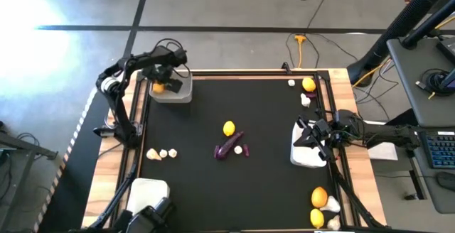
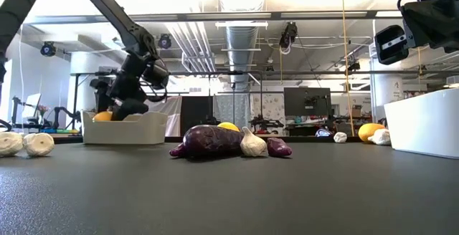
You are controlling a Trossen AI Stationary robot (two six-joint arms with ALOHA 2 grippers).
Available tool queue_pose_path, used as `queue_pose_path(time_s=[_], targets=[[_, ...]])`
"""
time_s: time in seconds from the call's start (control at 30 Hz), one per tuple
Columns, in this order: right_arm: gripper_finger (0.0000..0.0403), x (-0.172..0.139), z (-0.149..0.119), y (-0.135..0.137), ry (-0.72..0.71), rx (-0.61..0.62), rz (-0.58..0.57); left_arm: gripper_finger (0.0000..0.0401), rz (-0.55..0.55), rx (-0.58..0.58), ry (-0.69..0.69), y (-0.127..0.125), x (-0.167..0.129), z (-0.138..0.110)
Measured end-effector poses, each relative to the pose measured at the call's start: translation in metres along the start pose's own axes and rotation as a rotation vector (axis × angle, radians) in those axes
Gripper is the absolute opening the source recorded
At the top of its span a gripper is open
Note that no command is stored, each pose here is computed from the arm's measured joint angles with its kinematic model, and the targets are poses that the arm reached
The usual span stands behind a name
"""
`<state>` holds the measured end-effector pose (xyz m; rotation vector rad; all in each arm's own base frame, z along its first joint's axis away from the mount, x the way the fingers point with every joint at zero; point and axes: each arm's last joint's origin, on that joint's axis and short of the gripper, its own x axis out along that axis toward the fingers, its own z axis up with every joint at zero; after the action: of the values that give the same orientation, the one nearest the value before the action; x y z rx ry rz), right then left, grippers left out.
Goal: Sort produce into baskets
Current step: Put the top left lemon into the top white bin
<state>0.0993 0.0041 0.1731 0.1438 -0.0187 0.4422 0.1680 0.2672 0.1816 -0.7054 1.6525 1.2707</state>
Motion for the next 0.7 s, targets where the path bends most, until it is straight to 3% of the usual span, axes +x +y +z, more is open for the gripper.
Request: queue_pose_path(time_s=[0.27, 0.47, 0.57, 0.7], targets=[[0.0011, 0.0, 0.0, 0.0, 0.0, 0.0, 0.0, 0.0309, 0.021, 0.003, -0.011, 0.007, -0.016, 0.002], [0.0011, 0.0, 0.0, 0.0, 0.0, 0.0, 0.0, 0.0315, 0.021, 0.015, -0.037, 0.017, -0.053, -0.006], [0.0011, 0.0, 0.0, 0.0, 0.0, 0.0, -0.001, 0.0315, -0.032, 0.036, -0.129, 0.008, -0.077, -0.018], [0.0011, 0.0, 0.0, 0.0, 0.0, 0.0, 0.0, 0.0315, -0.174, 0.139, -0.277, -0.022, -0.104, -0.042]])
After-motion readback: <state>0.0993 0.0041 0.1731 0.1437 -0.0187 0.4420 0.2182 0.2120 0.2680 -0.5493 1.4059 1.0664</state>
